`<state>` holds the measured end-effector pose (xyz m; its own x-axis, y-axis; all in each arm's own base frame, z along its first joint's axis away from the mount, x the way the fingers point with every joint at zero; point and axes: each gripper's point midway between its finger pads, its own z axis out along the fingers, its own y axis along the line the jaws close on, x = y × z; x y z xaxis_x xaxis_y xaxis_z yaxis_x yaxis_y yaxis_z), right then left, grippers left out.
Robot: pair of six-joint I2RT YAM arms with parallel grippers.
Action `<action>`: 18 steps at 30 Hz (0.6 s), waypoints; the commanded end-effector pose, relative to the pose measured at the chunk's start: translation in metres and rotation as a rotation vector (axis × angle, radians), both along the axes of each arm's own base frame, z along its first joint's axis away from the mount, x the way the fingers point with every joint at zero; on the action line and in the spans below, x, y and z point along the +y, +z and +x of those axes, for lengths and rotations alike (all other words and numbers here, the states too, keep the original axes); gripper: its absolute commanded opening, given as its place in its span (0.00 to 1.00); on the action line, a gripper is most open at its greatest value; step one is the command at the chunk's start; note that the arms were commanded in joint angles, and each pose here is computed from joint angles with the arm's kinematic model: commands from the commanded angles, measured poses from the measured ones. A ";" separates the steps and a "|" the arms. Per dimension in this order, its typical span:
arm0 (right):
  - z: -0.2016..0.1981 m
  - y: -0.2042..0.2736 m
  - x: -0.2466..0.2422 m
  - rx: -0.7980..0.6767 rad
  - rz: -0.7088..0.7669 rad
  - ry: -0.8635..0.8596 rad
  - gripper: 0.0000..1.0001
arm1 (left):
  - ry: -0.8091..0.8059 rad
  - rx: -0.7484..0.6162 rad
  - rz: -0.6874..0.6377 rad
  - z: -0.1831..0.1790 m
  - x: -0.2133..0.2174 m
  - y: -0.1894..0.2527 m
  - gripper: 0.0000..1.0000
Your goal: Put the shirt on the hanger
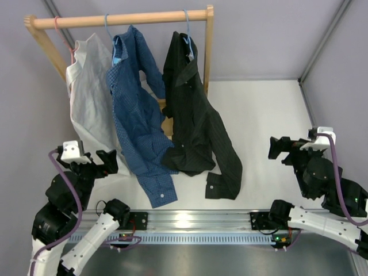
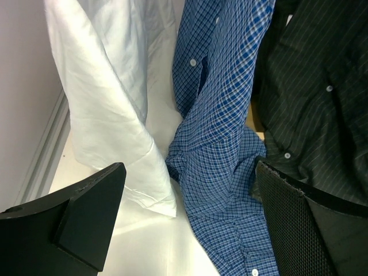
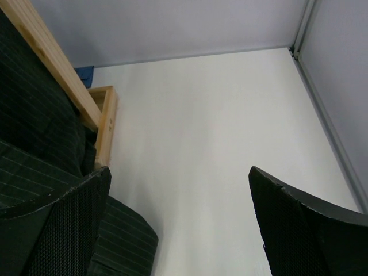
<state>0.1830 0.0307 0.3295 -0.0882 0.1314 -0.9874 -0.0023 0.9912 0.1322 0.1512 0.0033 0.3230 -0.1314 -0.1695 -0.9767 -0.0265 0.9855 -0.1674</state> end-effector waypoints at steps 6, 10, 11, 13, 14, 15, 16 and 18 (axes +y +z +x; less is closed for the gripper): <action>0.005 -0.016 -0.004 0.044 -0.144 -0.065 1.00 | 0.010 0.010 0.029 0.015 -0.005 -0.005 0.98; 0.005 -0.014 -0.005 0.041 -0.144 -0.071 1.00 | 0.007 0.023 0.039 0.018 -0.007 -0.006 0.98; 0.005 -0.014 -0.006 0.041 -0.141 -0.073 1.00 | 0.005 0.025 0.040 0.018 -0.008 -0.007 0.98; 0.005 -0.015 -0.006 0.041 -0.135 -0.071 1.00 | 0.005 0.032 0.043 0.020 -0.008 -0.008 0.98; 0.005 -0.016 -0.005 0.042 -0.134 -0.069 0.99 | 0.005 0.033 0.044 0.021 -0.009 -0.009 0.98; 0.005 -0.017 -0.005 0.043 -0.132 -0.067 0.99 | 0.004 0.032 0.042 0.021 -0.010 -0.009 0.98; 0.005 -0.017 -0.004 0.044 -0.132 -0.062 1.00 | 0.007 0.030 0.040 0.022 -0.009 -0.008 0.98; 0.005 -0.018 -0.003 0.046 -0.130 -0.061 0.99 | 0.006 0.030 0.043 0.023 -0.010 -0.009 0.98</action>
<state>0.1889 0.0319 0.3166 -0.1216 0.0300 -0.9921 0.0464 0.9986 0.0245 0.1657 -0.0040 0.3064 -0.1910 -0.1244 -0.9737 -0.0356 0.9922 -0.1198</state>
